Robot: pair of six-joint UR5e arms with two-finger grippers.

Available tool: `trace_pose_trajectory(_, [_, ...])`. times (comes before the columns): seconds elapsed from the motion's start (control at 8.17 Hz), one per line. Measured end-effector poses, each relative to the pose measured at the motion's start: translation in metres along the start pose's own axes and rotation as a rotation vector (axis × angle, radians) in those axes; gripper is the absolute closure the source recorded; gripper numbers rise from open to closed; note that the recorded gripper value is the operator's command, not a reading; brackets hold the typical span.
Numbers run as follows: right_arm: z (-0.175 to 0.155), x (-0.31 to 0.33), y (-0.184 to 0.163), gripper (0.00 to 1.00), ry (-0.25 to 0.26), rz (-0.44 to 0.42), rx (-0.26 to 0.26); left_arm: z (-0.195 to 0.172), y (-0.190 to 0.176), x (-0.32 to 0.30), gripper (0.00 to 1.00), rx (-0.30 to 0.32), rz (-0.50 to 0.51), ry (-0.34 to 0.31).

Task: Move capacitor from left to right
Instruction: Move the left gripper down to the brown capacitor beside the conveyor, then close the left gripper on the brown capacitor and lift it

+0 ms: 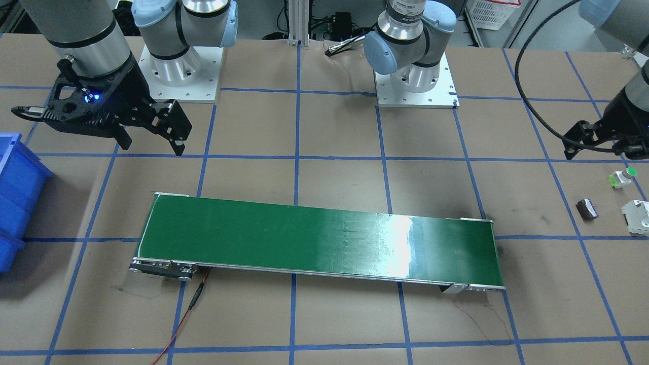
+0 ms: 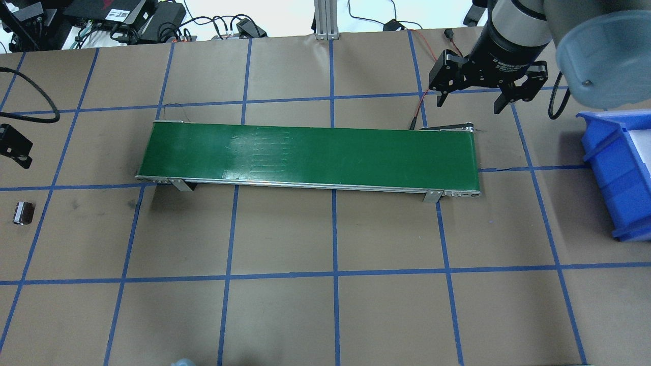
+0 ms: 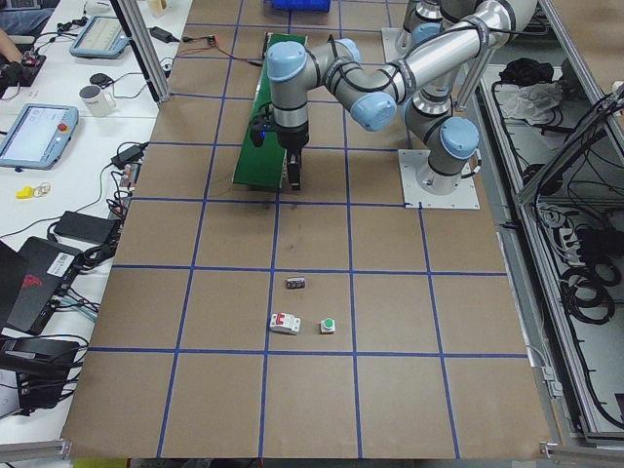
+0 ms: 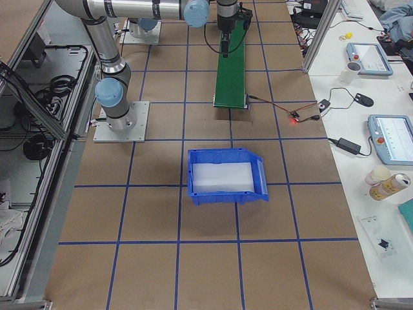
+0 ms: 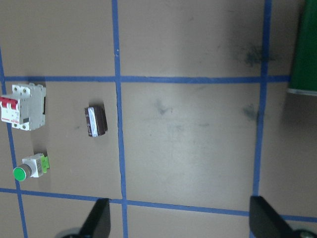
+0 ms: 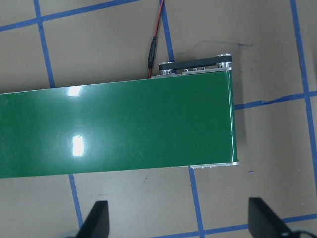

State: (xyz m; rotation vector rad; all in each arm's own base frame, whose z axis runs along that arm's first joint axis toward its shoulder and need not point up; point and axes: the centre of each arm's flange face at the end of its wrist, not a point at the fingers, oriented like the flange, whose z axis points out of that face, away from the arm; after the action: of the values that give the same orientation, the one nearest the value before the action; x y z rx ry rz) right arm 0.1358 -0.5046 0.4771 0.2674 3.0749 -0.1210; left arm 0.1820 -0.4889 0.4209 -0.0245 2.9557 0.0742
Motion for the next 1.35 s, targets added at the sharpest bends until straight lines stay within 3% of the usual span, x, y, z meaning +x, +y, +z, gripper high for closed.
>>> trace_pose_trajectory(0.24, [0.0,0.0,0.0,0.0,0.0,0.0,0.003,0.062,-0.001,-0.075,0.0,-0.011,-0.001,0.055])
trace_pose_trajectory(0.49, [-0.001,0.0,0.0,0.0,0.002,0.0,0.005,0.124,-0.005,-0.129,0.0,0.012,0.054,0.065])
trace_pose_trajectory(0.86, [-0.001,0.0,0.0,0.0,0.0,0.0,0.006,0.201,-0.007,-0.162,0.0,-0.02,0.061,0.104])
trace_pose_trajectory(1.1, [-0.001,0.0,0.0,0.0,-0.001,0.0,0.006,0.23,-0.007,-0.165,0.0,-0.05,0.05,0.135])
trace_pose_trajectory(1.22, [-0.001,0.0,0.0,0.0,-0.001,0.0,0.005,0.244,-0.008,-0.164,0.06,-0.066,0.034,0.151])
trace_pose_trajectory(1.35, [-0.001,0.0,0.0,0.0,-0.001,0.0,0.006,0.257,-0.01,-0.162,0.06,-0.078,0.019,0.167])
